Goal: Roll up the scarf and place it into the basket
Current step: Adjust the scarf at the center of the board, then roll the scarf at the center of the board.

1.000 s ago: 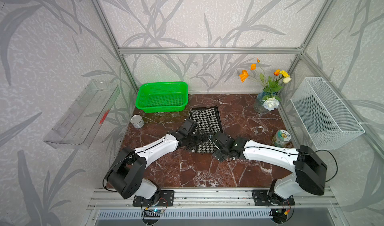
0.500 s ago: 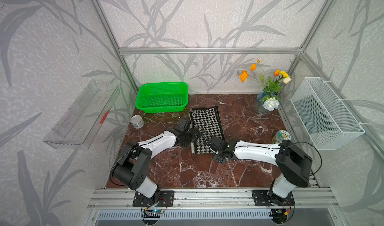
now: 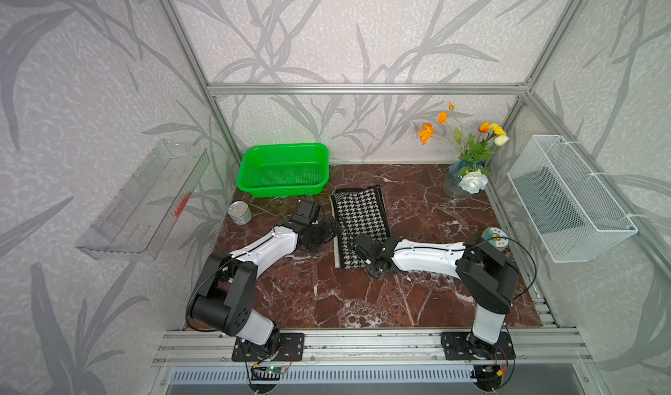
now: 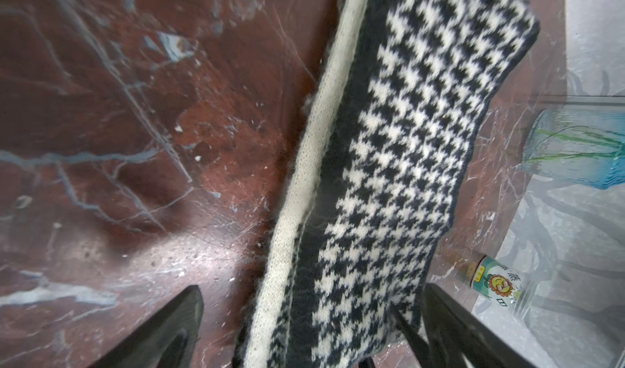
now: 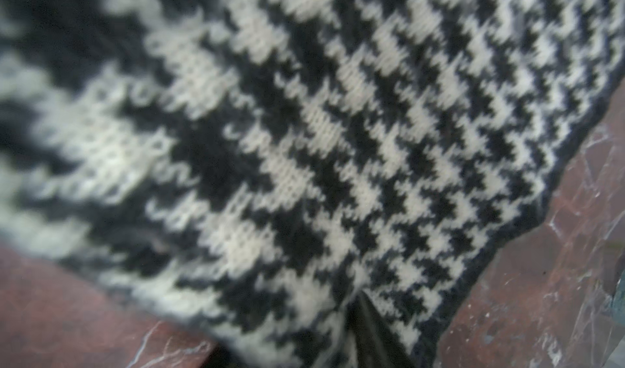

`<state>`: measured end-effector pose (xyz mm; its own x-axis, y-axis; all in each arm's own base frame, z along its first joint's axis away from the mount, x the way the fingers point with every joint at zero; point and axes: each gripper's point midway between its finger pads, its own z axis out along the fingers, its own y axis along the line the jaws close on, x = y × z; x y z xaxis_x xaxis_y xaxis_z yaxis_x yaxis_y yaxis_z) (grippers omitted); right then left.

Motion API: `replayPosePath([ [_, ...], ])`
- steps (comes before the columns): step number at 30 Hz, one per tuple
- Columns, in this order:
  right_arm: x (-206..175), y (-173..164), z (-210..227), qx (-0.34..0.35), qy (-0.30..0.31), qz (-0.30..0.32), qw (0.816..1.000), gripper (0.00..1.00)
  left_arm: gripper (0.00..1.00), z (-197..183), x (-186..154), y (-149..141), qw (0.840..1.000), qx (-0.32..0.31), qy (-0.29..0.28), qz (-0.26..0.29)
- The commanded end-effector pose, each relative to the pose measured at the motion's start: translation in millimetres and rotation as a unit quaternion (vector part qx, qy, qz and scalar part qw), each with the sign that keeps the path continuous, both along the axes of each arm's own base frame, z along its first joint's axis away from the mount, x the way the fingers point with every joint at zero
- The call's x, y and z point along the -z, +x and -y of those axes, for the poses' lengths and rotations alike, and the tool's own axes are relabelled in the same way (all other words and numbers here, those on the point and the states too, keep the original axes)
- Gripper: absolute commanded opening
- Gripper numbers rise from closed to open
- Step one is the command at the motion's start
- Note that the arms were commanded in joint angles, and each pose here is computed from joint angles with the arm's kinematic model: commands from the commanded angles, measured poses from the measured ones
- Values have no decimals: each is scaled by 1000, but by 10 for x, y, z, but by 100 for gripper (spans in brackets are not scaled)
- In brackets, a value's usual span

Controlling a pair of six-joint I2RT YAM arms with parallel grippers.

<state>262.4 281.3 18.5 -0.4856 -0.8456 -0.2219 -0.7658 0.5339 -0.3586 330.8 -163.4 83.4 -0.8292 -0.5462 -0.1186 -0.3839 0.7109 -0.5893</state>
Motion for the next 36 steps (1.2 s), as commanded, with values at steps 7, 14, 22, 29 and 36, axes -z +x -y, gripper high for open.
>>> replayPosePath([
  [7, 235, -322, -247, 13, 15, -115, 993, 11, 99, -285, -325, 50, 1000, -3, 5, 29],
  [14, 13, -388, -919, 20, 60, -136, 989, 15, 99, -606, -394, 0, 999, -23, 24, 34],
  [22, -218, -237, -912, -12, 20, -55, 998, 77, 100, -689, -355, -72, 999, -29, 17, 33],
  [29, -146, -214, -476, -44, -54, -15, 997, 81, 99, -684, -376, -77, 999, -32, 10, 38],
  [36, 91, -229, -382, -39, -66, -39, 996, 67, 99, -700, -387, -92, 999, -34, 12, 39],
])
